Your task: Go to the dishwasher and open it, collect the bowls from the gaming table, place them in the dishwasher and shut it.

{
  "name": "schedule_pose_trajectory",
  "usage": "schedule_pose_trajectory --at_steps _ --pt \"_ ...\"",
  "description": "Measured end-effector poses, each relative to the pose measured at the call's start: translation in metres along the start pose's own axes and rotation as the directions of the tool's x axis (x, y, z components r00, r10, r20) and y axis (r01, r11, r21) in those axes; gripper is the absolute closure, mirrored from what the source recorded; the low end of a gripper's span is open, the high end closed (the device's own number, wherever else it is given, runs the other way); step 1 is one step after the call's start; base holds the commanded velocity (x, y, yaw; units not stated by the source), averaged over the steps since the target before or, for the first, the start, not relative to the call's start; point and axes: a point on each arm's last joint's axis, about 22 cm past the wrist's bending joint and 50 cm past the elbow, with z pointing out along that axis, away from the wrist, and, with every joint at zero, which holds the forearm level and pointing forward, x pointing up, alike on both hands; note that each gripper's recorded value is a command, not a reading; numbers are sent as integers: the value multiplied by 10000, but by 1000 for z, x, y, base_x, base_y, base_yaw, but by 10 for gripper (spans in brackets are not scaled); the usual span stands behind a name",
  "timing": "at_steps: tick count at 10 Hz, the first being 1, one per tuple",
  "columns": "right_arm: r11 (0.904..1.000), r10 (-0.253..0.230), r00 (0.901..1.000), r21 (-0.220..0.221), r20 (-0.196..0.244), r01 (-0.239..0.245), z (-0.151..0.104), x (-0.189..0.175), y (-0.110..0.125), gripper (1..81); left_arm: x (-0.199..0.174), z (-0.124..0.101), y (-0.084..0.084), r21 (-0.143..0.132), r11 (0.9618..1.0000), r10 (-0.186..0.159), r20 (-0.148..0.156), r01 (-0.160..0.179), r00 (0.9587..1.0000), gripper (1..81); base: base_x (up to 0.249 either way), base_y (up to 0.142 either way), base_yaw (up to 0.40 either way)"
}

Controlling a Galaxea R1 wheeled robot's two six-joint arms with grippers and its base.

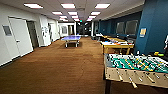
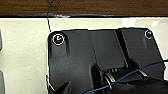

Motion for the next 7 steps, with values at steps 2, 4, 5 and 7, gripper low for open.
schedule_pose_trajectory --at_steps 2,4,5,7 --pt "10000 17 10000 -4 62 -17 0 -8 0 10 -10 -1 0 0 10000 -19 82 19 10000 10 90 0 0" --pt "10000 -22 10000 0 -19 22 0 1 0 10 2 0 0 -1 10000 -1 -55 1 10000 10 99 0 0" --pt "10000 -53 9998 7 -216 54 0 12 0 10 13 0 1 -20 10000 33 -265 -34 9996 10 99 0 0" --pt "10000 -16 10000 2 -52 16 0 -1 0 10 -2 0 0 -8 10000 -10 -50 10 10000 10 99 0 0"
